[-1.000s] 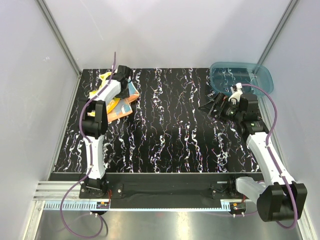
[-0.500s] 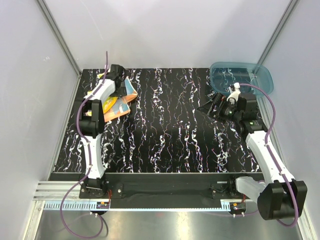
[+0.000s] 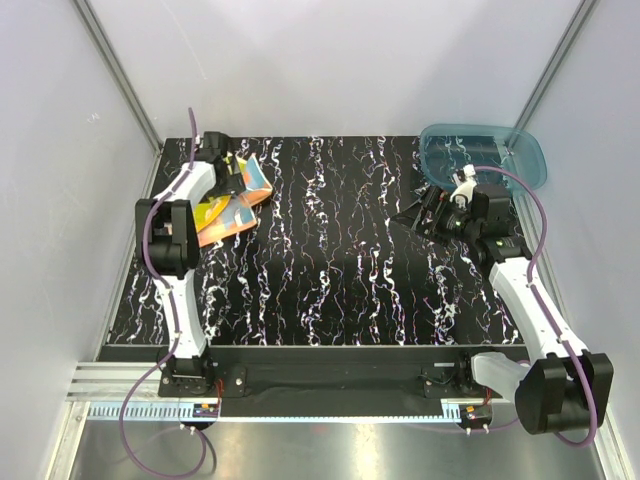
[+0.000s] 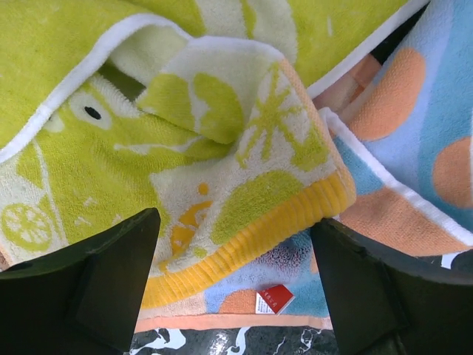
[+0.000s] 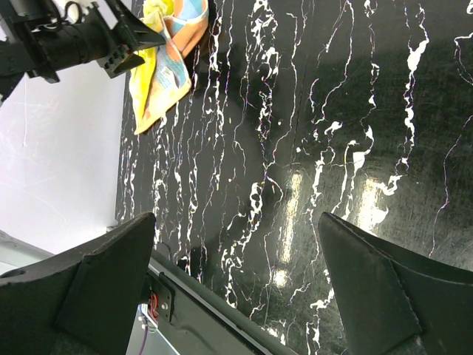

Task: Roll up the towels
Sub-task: Grab a towel with the left arm

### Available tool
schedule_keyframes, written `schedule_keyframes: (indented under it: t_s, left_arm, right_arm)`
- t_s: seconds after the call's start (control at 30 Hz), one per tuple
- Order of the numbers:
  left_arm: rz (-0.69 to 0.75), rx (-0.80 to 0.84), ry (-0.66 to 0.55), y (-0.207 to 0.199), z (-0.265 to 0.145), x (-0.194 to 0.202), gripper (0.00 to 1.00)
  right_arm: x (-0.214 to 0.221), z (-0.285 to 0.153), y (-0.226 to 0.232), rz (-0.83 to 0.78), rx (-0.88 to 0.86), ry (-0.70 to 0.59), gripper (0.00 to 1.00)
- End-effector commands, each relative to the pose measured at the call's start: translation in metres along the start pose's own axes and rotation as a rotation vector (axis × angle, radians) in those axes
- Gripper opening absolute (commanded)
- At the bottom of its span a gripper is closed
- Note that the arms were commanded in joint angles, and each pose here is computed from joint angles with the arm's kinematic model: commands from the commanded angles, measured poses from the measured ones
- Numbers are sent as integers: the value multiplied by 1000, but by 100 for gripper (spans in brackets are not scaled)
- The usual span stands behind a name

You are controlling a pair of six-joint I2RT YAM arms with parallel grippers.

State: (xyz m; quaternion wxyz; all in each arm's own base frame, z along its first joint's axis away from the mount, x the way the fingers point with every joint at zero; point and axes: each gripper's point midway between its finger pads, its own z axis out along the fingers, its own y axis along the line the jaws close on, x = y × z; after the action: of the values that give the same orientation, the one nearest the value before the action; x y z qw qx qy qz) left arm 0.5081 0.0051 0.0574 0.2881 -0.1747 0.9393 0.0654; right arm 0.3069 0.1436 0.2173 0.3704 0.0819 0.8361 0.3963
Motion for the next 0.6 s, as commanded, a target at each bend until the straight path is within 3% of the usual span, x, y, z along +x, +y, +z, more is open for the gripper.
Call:
schedule_keyframes:
  t_s: [0.0,0.4,0.53,0.57]
  left_arm:
    - [-83,111,-102,-7,-29,-38,89]
    - [-168,175,-101,5,-27,-42,88]
    - [-171,168,-87,6,-20,-38,78]
    - [-171,162,-79,7,-17,-35,72]
  right_arm:
    - [-11,0,14,-52,-28,-22,100]
    - [-7,5,13,-54,-32,2,100]
    - [-6,6,12,-52,-32,7,100]
    - [-5,6,12,-54,-31,8,100]
